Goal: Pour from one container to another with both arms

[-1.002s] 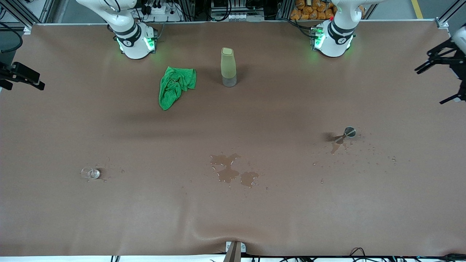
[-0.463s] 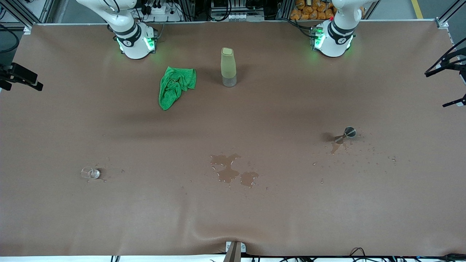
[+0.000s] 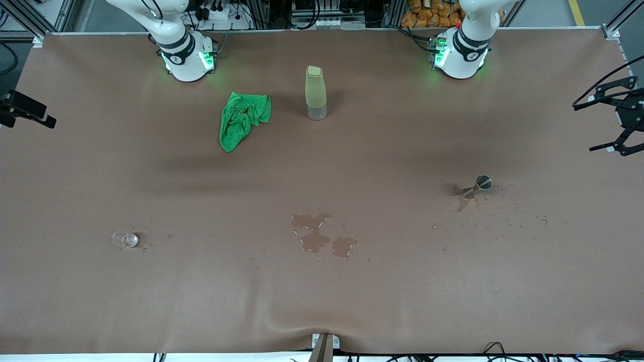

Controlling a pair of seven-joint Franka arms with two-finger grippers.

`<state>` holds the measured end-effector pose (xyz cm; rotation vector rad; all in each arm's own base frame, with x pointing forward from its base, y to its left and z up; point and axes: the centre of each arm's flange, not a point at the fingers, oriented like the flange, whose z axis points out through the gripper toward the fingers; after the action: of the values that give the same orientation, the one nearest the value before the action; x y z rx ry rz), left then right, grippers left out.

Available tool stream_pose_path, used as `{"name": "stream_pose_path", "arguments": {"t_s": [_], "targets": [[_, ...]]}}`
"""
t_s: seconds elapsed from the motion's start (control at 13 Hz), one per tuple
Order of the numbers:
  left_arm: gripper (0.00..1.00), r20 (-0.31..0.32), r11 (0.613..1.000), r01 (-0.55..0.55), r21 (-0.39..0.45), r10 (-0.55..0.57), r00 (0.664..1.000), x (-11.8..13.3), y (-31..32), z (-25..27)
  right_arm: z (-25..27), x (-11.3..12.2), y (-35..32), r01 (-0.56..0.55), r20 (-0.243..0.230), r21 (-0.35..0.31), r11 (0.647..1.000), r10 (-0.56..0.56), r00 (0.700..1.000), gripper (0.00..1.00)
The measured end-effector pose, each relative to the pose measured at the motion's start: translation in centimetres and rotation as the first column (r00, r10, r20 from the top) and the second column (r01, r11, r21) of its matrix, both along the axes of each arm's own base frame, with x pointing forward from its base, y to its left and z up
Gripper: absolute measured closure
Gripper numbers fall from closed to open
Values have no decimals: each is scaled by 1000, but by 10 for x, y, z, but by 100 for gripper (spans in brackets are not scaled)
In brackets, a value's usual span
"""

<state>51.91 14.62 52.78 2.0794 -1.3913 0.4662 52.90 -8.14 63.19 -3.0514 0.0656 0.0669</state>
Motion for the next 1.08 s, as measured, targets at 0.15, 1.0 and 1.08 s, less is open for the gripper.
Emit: {"name": "stream_pose_path", "arguments": {"t_s": [0.15, 1.0, 1.08], "targets": [[0, -5, 998, 5, -66, -5, 1000, -9, 16, -30, -6, 4, -4, -89, 8, 6, 996, 89, 996, 0], [0, -7, 971, 60, -230, -64, 998, -17, 53, -122, -86, 4, -159, -373, 127, 191, 908, 354, 927, 0], [0, -7, 967, 62, -246, -65, 998, -16, 55, -132, -107, 2, -181, -416, 138, 217, 883, 394, 909, 0]]}}
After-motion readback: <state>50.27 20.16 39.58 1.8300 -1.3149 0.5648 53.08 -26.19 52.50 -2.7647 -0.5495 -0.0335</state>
